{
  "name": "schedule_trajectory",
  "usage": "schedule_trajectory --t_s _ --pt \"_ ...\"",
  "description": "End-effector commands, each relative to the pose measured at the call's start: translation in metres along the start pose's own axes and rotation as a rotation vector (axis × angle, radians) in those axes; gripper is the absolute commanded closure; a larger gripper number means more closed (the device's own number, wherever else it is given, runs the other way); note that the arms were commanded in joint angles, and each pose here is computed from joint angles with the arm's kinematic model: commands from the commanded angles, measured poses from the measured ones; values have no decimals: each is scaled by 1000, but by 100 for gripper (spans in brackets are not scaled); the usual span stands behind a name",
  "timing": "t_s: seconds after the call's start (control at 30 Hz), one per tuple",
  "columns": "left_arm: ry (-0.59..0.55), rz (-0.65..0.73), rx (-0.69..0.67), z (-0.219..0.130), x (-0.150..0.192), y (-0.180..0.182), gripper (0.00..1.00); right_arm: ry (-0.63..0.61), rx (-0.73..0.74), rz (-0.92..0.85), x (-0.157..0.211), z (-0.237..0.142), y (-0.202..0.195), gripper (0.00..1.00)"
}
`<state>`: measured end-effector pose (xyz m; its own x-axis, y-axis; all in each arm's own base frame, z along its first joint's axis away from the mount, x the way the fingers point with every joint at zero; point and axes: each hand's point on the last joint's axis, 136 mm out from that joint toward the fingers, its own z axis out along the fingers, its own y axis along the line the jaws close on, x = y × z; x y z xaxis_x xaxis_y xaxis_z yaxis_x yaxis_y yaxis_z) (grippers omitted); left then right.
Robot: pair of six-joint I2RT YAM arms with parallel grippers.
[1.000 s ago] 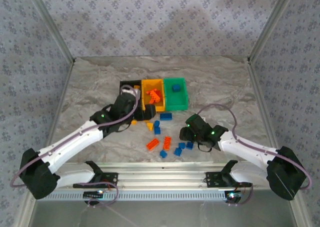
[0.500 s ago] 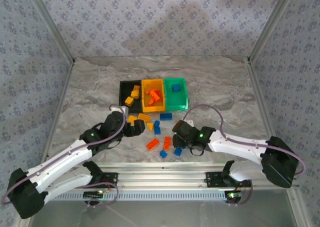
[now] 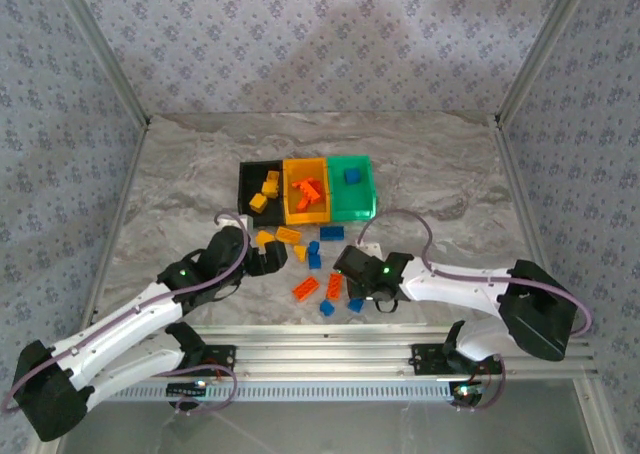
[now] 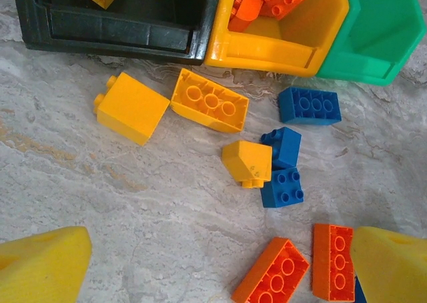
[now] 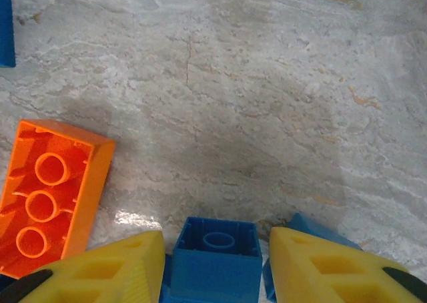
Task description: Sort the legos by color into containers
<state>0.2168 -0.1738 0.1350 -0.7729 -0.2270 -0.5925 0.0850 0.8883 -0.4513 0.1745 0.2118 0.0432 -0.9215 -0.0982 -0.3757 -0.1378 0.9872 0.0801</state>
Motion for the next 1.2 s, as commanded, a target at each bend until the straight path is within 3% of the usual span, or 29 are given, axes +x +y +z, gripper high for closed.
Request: schedule_trajectory --t_s 0.0,0.23,0.47,0.6,0.8,1.0,1.17 --pt "-12 -4 -17 -2 0 4 0 -5 53 -8 -1 1 -5 56" --pt "-14 1 -23 -3 -1 5 0 15 66 -26 1 4 -3 58" --pt "-25 -2 -37 -5 -3 7 0 -51 30 -34 -20 -14 4 70" --pt "-35 -3 -30 -8 -5 7 0 -147 -1 -33 -59 -43 7 72" --pt "-46 -14 -20 -10 -4 9 1 -299 -47 59 -148 -73 -1 72" --pt "-26 -19 -22 -8 2 11 1 -385 -47 162 -240 -57 -13 71" --pt "-2 -12 -14 -10 7 11 0 -319 -5 202 -276 -7 -19 69"
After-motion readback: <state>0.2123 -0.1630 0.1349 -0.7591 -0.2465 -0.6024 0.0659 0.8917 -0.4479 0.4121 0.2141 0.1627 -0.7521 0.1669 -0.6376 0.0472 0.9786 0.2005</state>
